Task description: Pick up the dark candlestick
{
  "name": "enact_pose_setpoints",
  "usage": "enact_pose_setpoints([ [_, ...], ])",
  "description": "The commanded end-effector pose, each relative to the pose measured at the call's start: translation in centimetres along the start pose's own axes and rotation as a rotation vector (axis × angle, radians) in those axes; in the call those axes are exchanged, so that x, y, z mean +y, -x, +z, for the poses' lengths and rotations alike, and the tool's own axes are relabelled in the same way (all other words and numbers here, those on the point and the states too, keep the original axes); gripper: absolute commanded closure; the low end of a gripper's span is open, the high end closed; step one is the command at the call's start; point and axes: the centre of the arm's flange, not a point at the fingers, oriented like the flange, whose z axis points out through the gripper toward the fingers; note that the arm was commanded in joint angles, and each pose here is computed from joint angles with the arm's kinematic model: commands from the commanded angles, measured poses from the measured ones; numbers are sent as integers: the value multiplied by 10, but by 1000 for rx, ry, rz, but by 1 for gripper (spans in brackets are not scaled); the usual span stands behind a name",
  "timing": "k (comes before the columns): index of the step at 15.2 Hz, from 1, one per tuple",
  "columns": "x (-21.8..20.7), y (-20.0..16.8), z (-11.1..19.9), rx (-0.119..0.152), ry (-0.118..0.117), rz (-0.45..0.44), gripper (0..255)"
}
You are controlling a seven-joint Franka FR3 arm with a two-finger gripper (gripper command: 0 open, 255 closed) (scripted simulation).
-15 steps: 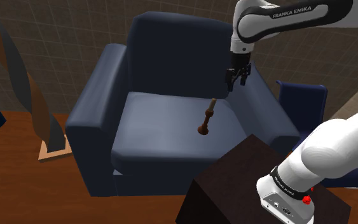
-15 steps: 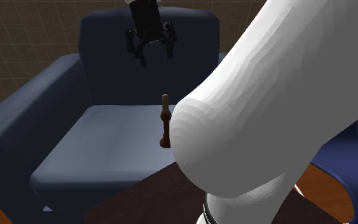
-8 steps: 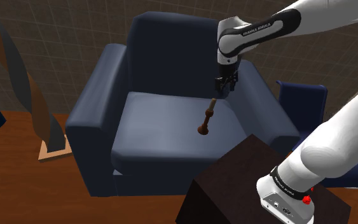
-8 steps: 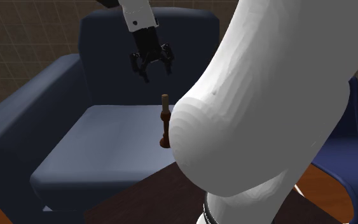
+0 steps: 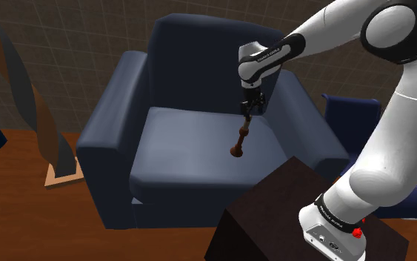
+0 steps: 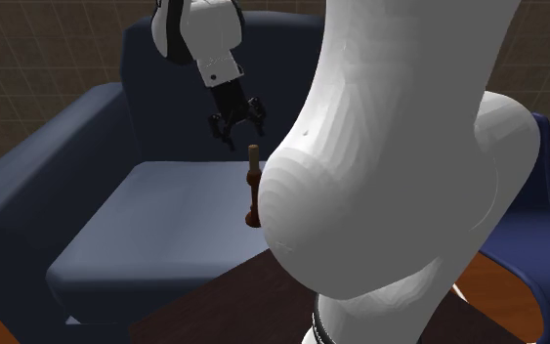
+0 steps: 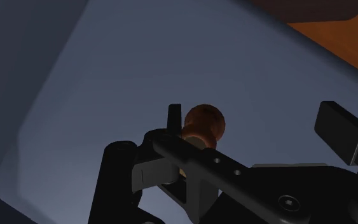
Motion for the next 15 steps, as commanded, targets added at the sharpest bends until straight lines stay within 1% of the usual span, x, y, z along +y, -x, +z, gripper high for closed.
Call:
enact_pose_setpoints([
  [1,4,-26,18,-15,11,-3,0],
  [10,21,-120,99,-84,58,-12,0],
  [15,17,-130,123,-84,58,-12,0],
])
